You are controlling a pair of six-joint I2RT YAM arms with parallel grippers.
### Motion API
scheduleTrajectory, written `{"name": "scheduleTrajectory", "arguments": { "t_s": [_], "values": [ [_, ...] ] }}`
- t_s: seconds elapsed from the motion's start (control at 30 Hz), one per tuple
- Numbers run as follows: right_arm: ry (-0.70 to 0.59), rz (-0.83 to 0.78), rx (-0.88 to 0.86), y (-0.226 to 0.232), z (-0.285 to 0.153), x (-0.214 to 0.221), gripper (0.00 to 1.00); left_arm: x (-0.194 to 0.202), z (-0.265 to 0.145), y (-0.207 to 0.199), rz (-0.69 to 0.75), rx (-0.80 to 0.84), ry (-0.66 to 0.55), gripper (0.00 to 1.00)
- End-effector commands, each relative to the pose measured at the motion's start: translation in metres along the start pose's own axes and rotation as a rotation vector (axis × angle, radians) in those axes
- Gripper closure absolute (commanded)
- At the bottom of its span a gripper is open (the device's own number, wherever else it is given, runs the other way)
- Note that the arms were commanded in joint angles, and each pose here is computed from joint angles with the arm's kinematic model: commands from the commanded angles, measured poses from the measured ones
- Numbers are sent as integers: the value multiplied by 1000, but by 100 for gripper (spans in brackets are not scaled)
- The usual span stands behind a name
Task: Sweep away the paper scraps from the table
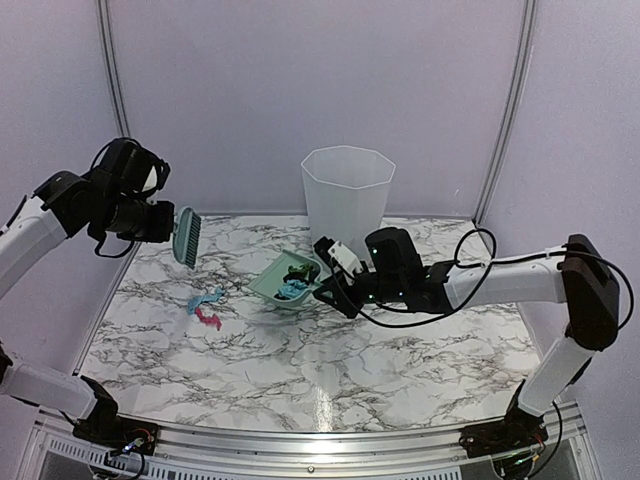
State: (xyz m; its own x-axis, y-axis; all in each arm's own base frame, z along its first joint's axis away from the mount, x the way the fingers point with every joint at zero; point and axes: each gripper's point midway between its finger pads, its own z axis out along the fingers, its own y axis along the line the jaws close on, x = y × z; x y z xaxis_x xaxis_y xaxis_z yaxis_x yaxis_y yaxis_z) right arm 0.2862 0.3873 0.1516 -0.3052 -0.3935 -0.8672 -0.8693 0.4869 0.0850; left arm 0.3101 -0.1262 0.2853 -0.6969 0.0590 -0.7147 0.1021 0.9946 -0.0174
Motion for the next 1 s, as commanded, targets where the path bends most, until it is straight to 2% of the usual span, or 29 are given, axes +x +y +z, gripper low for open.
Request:
{"name": "scheduleTrajectory", "arguments": {
  "t_s": [0.0, 0.6, 0.97],
  "values": [
    [-79, -37, -15, 12, -14, -41, 100, 0, -9, 11, -13, -37, -25, 100],
    [-186, -62, -41, 46, -37, -105, 100, 8, -19, 22, -28, -54, -47, 100],
    [-250, -47, -44, 49, -47, -137, 100, 17, -22, 27, -44, -56, -51, 100]
  ]
}}
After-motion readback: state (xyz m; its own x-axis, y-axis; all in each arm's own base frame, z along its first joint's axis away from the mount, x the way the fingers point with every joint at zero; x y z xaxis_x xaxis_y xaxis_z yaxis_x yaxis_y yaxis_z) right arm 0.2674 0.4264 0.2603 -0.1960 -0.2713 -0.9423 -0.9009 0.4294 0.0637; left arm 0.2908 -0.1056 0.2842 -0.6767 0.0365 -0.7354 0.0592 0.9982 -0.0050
